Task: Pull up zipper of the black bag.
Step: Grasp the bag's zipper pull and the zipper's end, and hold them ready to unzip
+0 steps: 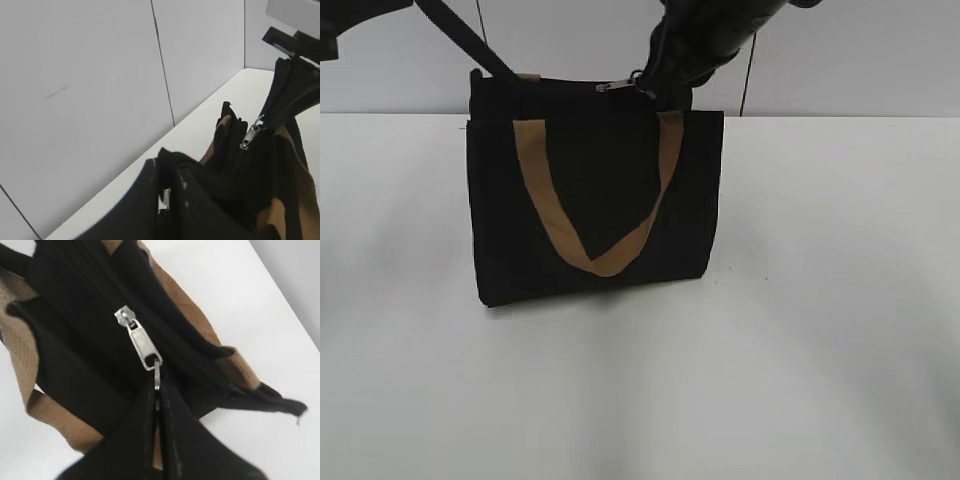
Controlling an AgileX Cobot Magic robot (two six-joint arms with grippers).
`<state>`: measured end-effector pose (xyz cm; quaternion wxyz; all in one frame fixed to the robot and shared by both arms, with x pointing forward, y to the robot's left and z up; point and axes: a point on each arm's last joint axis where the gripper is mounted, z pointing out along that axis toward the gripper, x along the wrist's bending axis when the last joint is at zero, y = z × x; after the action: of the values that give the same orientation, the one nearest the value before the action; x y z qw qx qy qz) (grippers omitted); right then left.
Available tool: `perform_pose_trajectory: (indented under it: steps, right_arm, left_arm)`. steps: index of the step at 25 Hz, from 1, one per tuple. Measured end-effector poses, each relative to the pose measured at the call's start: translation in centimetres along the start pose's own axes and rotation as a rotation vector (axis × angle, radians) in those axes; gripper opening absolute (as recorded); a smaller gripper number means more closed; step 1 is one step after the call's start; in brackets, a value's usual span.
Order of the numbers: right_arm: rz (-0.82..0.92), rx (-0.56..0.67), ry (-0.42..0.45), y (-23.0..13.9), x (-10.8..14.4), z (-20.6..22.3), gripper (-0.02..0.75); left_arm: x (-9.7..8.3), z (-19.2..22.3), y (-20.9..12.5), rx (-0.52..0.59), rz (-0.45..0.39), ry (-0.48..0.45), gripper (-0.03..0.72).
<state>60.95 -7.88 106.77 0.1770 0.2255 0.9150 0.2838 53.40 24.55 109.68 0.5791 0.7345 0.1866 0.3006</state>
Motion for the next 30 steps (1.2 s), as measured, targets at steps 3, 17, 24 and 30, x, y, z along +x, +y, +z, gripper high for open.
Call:
perform_pose_trajectory:
  steps: [3,17,24,30]
  right_arm:
    - [0.041,0.018,-0.011,-0.8,-1.2,-0.6,-0.015]
    - [0.15,0.063,-0.03,-2.7,-3.6,-1.3,-0.015]
    - [0.162,0.036,-0.021,-1.9,-2.8,-1.8,0.118]
    - [0.166,0.014,-0.023,-1.3,-2.4,-4.2,0.363]
  left_arm:
    - [0.0,0.0,0.1,-0.002,0.001,0.001,0.022]
    - [0.0,0.0,0.1,-0.002,0.001,0.001,0.022]
    - [0.2,0.0,-0.1,0.016,-0.016,0.019,0.026]
    - [0.6,-0.5,0.1,0.055,-0.064,0.096,0.232]
